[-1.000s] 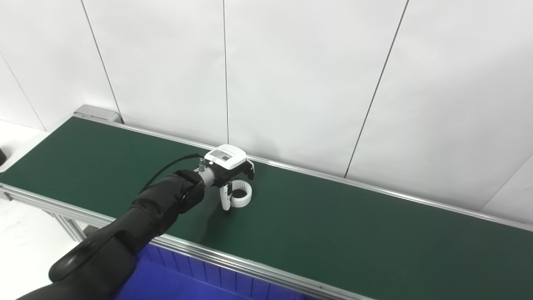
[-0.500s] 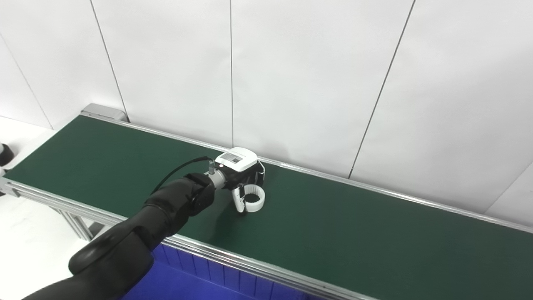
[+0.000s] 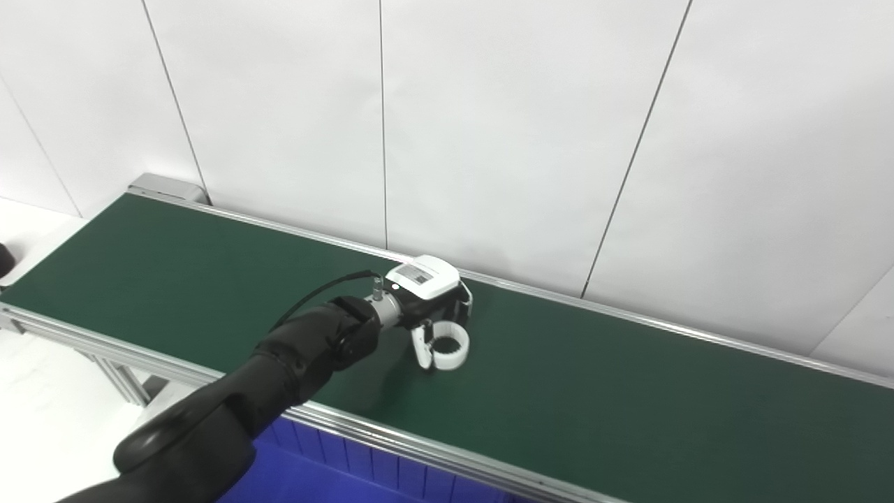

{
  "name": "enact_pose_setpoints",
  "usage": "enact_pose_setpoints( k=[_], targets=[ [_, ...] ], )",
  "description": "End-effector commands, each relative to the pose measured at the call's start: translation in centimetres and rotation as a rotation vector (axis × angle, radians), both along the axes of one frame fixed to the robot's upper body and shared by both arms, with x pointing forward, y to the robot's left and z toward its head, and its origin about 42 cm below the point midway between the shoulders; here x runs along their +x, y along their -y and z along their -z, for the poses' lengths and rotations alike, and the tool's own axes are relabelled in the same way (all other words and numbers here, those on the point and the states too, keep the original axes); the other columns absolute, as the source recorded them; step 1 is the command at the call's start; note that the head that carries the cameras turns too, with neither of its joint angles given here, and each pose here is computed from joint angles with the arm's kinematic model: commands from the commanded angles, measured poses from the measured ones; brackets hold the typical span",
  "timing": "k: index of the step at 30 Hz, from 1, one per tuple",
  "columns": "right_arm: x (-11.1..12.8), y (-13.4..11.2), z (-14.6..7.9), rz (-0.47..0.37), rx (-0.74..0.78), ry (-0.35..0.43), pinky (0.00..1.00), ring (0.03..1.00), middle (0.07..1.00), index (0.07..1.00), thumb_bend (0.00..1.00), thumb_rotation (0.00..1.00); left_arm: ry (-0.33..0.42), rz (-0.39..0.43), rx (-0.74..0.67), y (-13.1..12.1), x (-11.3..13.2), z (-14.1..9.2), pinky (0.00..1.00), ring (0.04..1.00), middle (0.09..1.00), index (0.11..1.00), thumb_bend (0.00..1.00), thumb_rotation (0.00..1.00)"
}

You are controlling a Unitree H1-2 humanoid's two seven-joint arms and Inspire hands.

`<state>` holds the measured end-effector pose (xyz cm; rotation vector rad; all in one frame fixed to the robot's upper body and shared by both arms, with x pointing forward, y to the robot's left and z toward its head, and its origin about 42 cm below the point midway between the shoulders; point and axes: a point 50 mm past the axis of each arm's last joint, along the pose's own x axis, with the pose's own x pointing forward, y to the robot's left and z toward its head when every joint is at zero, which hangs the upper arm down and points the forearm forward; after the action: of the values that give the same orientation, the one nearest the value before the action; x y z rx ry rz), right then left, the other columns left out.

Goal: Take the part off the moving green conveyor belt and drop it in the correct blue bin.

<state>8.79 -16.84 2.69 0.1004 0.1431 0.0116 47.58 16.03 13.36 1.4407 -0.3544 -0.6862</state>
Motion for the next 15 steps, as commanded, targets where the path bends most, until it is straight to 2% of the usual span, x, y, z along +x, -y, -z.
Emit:
enact_pose_setpoints(
  k=[1,2,4,6,9,13,15],
  targets=[
    [0.5,-0.1,-0.8,-0.01,0.008,0.029,0.91,0.926,0.925,0.979,0.85,1.0,0.103,-0.003,-0.015,-0.6,1.5,-4.4,0.2,0.278,0.474,0.486,0.53,0.0],
    [0.5,0.0,-0.8,-0.011,0.002,0.029,0.9,0.919,0.923,0.98,0.84,1.0,0.115,-0.001,-0.016,-0.7,1.4,-5.0,0.24,0.322,0.445,0.503,0.52,0.0],
    [0.6,0.1,-0.9,-0.012,-0.001,0.029,0.9,0.918,0.922,0.981,0.84,1.0,0.133,0.001,-0.016,-1.0,1.2,-6.7,0.27,0.36,0.452,0.508,0.52,0.0],
    [0.7,0.2,-1.1,-0.014,-0.001,0.029,0.9,0.921,0.925,0.985,0.83,1.0,0.142,-0.002,-0.025,-1.5,0.7,-8.3,0.27,0.359,0.448,0.51,0.52,0.0],
    [1.0,0.5,-1.6,-0.012,-0.013,0.03,0.9,0.926,0.931,0.992,0.83,1.0,0.173,0.003,-0.062,-3.0,-0.4,-9.9,0.23,0.31,0.419,0.514,0.52,0.0],
    [1.3,0.9,-2.4,-0.005,-0.014,0.043,0.89,0.914,0.924,0.983,0.82,1.0,0.184,-0.013,-0.107,-4.8,-2.9,-10.6,0.26,0.344,0.441,0.521,0.52,0.0],
    [1.3,1.1,-2.7,-0.005,-0.011,0.046,0.9,0.918,0.928,0.987,0.81,1.0,0.176,-0.023,-0.117,-5.5,-4.5,-10.4,0.24,0.319,0.428,0.52,0.52,0.0]
  ],
)
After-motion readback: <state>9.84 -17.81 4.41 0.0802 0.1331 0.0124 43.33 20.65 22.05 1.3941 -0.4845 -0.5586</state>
